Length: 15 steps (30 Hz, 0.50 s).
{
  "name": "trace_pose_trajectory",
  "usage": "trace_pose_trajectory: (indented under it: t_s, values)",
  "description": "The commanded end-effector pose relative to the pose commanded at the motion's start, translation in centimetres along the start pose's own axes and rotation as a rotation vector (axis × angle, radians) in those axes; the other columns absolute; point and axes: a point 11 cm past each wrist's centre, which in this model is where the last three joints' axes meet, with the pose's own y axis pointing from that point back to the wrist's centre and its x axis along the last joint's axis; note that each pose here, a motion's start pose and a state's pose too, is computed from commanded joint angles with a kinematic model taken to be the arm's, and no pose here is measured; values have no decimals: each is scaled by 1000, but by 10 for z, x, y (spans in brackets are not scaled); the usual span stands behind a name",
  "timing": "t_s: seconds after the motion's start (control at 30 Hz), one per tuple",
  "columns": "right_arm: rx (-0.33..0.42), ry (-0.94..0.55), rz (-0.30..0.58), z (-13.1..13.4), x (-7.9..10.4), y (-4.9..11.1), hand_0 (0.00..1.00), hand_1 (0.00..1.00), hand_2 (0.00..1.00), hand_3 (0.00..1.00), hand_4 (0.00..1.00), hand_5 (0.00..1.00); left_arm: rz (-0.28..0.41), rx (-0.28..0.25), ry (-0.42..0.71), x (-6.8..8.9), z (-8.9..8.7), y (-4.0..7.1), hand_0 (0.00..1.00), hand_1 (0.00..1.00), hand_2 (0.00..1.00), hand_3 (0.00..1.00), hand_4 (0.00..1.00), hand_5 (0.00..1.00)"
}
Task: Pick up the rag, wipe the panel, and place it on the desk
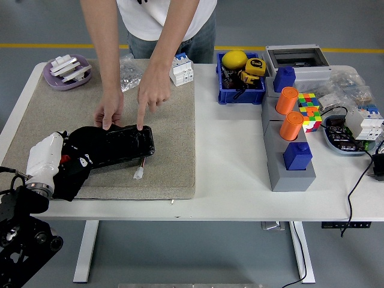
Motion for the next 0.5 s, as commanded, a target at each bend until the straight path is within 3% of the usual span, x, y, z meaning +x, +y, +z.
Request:
trace_pose_trajectory:
  t_s: [0.5]
  values:
    - [-2,0,1,1,1,0,713,419,629,622,998,566,38,58,-22,13,-25,1,186,110,498,483,222,2]
